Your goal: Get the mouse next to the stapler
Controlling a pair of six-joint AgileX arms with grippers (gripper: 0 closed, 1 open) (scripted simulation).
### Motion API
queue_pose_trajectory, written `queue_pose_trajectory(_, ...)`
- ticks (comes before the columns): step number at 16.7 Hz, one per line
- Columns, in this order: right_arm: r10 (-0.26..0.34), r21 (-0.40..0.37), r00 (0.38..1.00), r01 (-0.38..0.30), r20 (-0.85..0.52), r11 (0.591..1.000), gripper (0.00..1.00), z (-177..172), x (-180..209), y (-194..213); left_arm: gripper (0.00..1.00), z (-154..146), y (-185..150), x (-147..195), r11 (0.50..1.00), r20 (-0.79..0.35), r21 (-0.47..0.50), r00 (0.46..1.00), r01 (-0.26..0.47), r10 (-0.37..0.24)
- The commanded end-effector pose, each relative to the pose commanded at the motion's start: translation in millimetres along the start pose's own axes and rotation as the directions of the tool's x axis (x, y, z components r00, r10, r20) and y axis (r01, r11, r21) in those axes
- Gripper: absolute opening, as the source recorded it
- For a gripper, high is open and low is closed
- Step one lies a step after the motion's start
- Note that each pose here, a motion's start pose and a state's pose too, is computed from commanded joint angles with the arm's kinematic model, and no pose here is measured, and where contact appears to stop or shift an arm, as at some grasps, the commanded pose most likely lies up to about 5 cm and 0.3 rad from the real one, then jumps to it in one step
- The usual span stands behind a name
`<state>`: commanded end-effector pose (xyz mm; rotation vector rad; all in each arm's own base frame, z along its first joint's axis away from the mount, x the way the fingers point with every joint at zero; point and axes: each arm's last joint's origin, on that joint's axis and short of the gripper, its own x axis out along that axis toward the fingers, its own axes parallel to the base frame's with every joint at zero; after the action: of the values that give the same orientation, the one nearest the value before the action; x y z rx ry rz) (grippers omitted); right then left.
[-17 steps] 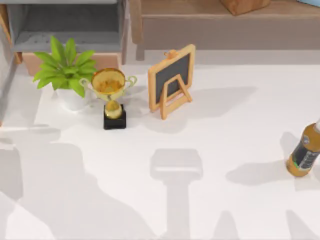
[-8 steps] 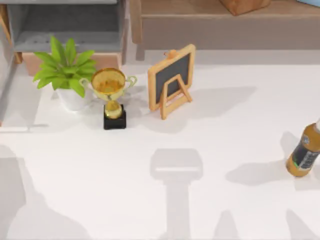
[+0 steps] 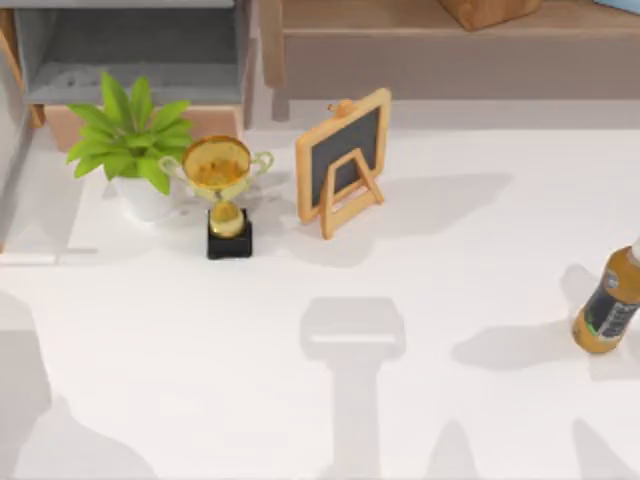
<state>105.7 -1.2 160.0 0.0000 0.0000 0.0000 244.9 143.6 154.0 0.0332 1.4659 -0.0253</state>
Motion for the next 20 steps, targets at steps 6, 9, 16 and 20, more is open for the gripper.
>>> queue_pose_trajectory(6, 0.000, 0.000, 1.000, 0.000, 0.000, 1.000, 1.00, 0.0, 0.0, 0.0, 0.00, 1.4, -0.4, -1.3, 1.000, 0.007, 0.005, 1.000, -0.005, 0.005)
queue_pose_trajectory(9, 0.000, 0.000, 1.000, 0.000, 0.000, 1.000, 1.00, 0.0, 0.0, 0.0, 0.00, 2.8, 0.6, -3.7, 1.000, 0.022, 0.004, 1.000, -0.016, 0.016)
queue_pose_trajectory(16, 0.000, 0.000, 1.000, 0.000, 0.000, 1.000, 1.00, 0.0, 0.0, 0.0, 0.00, 6.8, 2.7, -9.4, 0.999, 0.065, 0.004, 0.997, -0.042, 0.042)
queue_pose_trajectory(20, 0.000, 0.000, 1.000, 0.000, 0.000, 1.000, 1.00, 0.0, 0.0, 0.0, 0.00, 8.0, 3.4, -8.8, 0.999, 0.076, 0.004, 0.996, -0.048, 0.048)
